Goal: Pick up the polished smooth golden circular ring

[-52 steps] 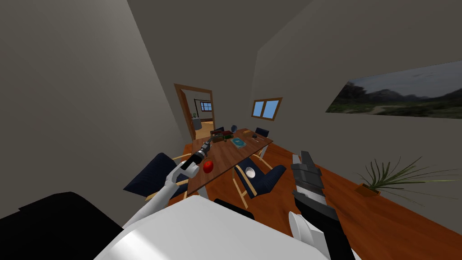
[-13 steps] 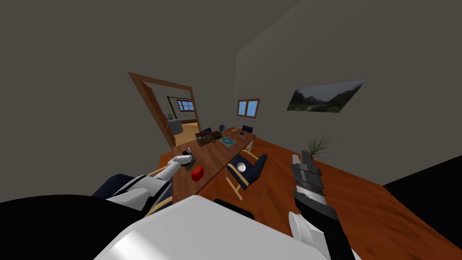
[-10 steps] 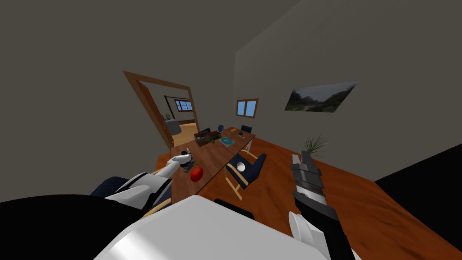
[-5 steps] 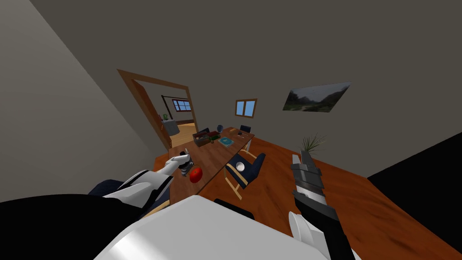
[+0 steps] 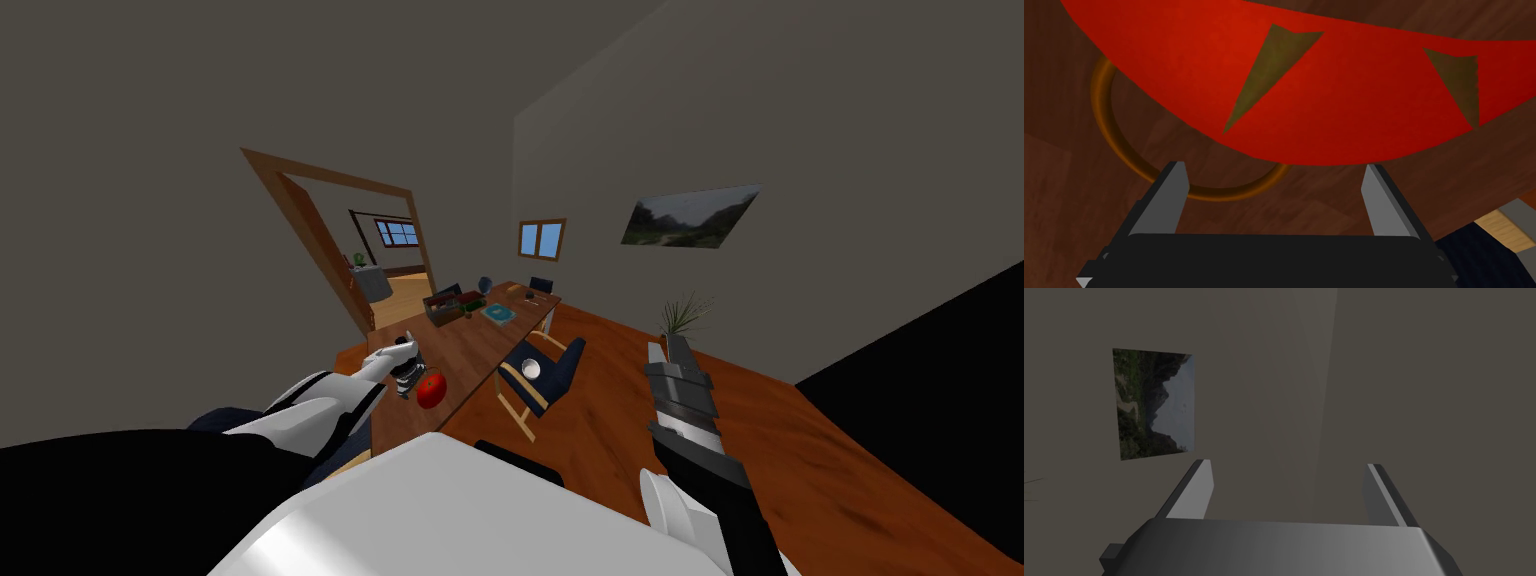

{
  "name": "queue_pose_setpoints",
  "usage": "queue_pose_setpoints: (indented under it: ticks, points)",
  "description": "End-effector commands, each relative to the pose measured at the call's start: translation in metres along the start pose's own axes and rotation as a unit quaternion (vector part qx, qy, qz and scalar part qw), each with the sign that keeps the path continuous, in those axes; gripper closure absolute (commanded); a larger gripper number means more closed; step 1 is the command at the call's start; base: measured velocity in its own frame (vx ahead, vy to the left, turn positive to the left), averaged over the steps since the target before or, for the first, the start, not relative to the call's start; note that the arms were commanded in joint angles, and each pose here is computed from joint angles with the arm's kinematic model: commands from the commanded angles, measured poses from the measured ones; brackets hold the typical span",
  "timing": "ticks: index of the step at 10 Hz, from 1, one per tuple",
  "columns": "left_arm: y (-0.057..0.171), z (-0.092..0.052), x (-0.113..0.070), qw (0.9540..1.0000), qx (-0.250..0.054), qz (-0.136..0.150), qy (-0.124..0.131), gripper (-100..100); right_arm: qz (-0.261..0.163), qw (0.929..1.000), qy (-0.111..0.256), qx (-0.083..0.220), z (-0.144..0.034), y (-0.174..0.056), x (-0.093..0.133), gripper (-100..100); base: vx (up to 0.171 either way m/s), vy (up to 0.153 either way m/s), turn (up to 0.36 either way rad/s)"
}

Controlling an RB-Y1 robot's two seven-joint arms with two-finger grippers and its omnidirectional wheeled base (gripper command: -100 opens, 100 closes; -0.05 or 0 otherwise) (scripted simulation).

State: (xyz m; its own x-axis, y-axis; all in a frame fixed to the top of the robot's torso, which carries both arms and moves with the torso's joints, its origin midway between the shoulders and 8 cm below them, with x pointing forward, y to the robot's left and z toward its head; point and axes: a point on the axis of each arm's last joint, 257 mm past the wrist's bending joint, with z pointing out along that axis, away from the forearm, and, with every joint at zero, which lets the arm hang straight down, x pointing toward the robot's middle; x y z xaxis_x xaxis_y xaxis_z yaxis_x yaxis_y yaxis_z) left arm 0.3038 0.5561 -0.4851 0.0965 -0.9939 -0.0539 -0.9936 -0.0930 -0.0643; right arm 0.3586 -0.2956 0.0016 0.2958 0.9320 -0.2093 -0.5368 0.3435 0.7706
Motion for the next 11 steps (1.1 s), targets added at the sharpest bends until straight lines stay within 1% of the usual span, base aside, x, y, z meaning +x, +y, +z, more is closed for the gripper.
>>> queue_pose_setpoints:
  ticks: [1,3,4,5,6,7,8,9,10,11]
  points:
    - [0.009,0.0,0.004,0.9997,-0.017,-0.006,0.014,-100,0.0,1.0,0.0,0.0,0.0,0.0,0.0,0,0.002,0.005,-0.077]
    - [0.016,-0.001,0.006,0.9992,-0.029,-0.011,0.025,-100,0.0,1.0,0.0,0.0,0.0,0.0,0.0,0,0.002,0.007,-0.037]
    - [0.014,0.0,0.005,0.9994,-0.025,-0.009,0.021,-100,0.0,1.0,0.0,0.0,0.0,0.0,0.0,0,0.0,0.0,0.0]
    - [0.015,-0.001,0.005,0.9994,-0.026,-0.01,0.022,0,0.0,1.0,0.0,0.0,0.0,0.0,0.0,0,0.0,0.0,0.0]
    - [0.008,0.004,0.02,0.9992,-0.028,-0.014,0.023,-100,0.0,1.0,0.0,0.0,0.0,0.0,0.0,0,-0.039,0.056,-0.042]
    - [0.001,0.007,0.034,0.9992,-0.029,-0.012,0.024,-100,0.0,1.0,0.0,0.0,0.0,0.0,0.0,0,-0.091,0.141,-0.086]
    - [0.001,0.007,0.034,0.9991,-0.029,-0.019,0.024,-100,0.0,1.0,0.0,0.0,0.0,0.0,0.0,0,-0.085,0.124,-0.044]
    - [-0.006,0.011,0.049,0.999,-0.03,-0.023,0.025,-100,0.0,1.0,0.0,0.0,0.0,0.0,0.0,0,-0.08,0.108,-0.042]
    - [-0.006,0.011,0.049,0.999,-0.03,-0.023,0.025,-100,0.0,1.0,0.0,0.0,0.0,0.0,0.0,0,-0.058,0.077,-0.023]
    - [-0.013,0.014,0.064,0.9988,-0.031,-0.027,0.025,-100,0.0,1.0,0.0,0.0,0.0,0.0,0.0,0,-0.054,0.083,-0.041]
